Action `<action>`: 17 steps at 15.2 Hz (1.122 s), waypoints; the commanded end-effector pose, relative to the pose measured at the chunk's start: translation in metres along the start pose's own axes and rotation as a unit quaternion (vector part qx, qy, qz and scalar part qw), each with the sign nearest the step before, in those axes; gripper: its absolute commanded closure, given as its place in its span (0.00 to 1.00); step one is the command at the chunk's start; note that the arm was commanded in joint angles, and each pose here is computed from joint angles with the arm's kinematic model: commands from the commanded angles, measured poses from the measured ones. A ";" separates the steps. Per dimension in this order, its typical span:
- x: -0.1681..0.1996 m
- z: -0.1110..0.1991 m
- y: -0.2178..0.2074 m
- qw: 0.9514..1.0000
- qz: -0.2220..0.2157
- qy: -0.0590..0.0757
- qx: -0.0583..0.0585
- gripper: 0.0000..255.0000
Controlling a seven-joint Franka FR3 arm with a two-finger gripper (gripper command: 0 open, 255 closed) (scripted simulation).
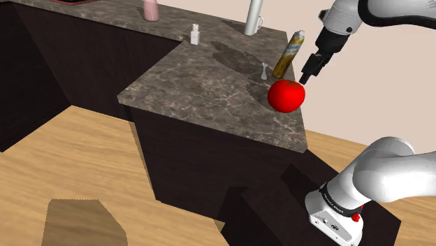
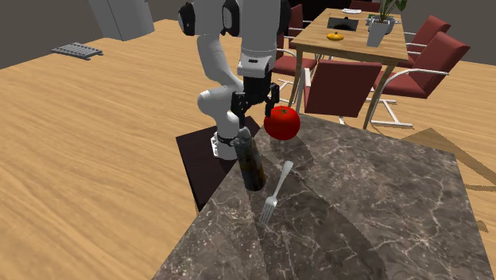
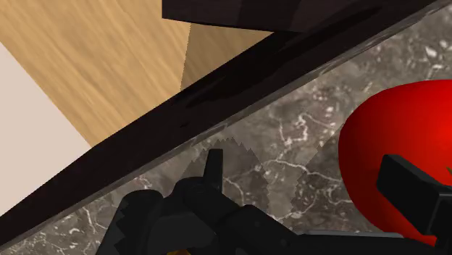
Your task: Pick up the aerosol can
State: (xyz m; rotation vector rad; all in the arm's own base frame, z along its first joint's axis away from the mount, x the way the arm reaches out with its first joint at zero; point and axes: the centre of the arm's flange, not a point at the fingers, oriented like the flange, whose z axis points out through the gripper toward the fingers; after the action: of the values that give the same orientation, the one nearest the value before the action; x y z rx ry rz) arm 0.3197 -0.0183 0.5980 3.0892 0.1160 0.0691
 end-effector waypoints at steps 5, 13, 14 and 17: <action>0.048 -0.025 0.016 0.992 0.125 -0.013 0.005 0.00; 0.127 -0.071 0.081 0.929 0.368 -0.040 0.015 0.00; 0.135 -0.077 0.092 0.917 0.397 -0.043 0.016 0.00; 0.153 -0.092 0.127 0.874 0.482 -0.052 0.020 0.00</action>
State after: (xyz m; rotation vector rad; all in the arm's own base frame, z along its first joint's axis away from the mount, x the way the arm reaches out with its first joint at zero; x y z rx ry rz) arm 0.4687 -0.1171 0.6949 2.8630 -1.3177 -0.0569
